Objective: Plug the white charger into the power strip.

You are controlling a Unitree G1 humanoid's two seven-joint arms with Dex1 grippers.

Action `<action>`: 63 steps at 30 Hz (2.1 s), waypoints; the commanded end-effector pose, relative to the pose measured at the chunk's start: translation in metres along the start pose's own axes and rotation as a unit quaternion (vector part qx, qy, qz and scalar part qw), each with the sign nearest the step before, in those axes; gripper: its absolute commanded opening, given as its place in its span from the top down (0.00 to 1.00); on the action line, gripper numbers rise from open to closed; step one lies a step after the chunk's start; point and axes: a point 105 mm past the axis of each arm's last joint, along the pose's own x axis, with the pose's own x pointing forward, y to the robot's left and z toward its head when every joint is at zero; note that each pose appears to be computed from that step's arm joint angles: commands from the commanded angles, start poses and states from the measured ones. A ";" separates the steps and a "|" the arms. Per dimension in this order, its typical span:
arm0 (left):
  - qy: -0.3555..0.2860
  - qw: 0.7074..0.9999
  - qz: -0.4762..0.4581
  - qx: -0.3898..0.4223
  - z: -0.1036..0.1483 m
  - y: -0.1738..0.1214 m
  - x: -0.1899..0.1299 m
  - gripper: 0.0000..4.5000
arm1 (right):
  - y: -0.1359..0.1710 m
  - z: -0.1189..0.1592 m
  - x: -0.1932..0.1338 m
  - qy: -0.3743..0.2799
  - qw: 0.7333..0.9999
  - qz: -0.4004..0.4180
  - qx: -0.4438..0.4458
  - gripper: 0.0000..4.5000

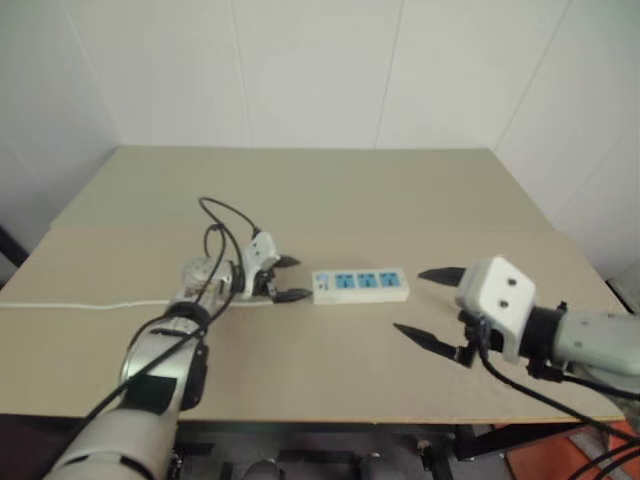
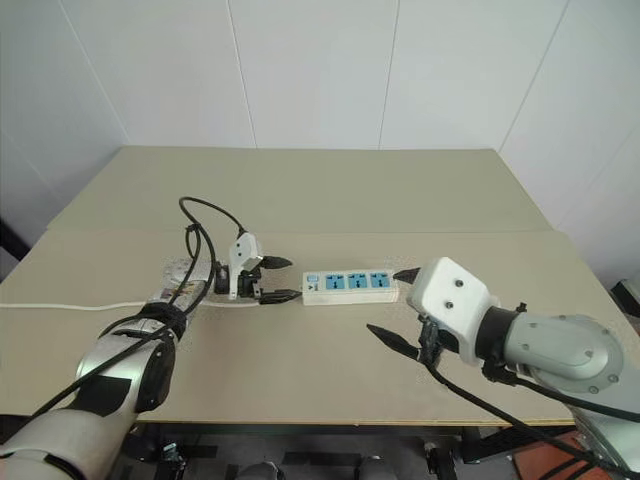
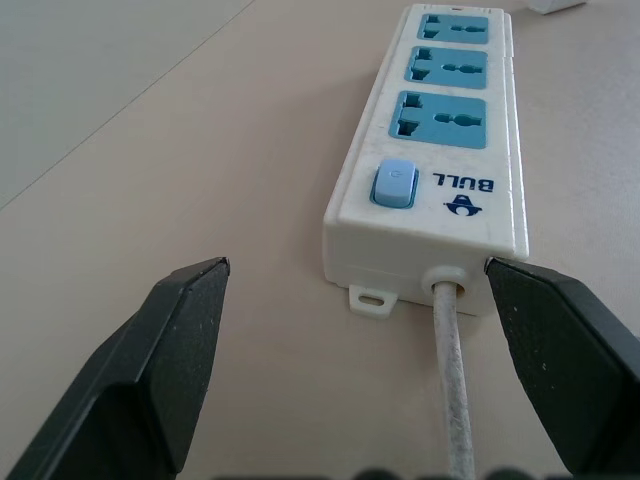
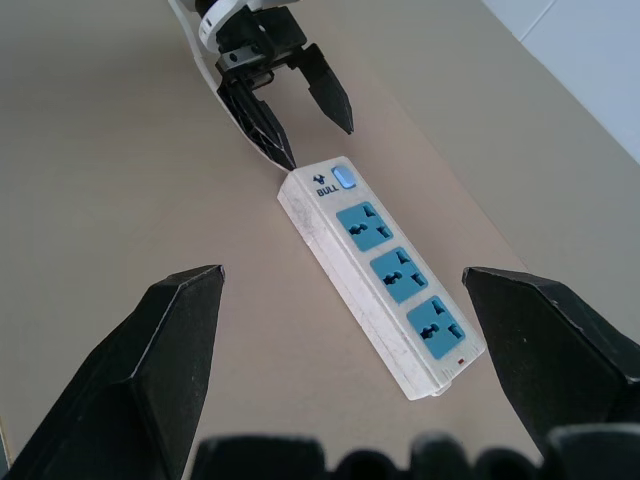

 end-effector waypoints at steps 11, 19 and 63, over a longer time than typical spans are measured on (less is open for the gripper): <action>-0.016 0.997 -0.072 0.004 0.022 -0.013 0.019 0.01 | -0.006 -0.012 -0.003 0.028 0.998 -0.048 0.002 0.00; -0.001 0.995 -0.099 0.007 0.016 -0.024 0.030 0.01 | -0.008 -0.025 -0.003 0.053 0.996 -0.069 0.007 0.00; 0.081 0.996 0.017 -0.025 -0.009 -0.073 -0.037 0.19 | 0.002 -0.048 0.036 0.045 0.997 -0.057 0.010 0.00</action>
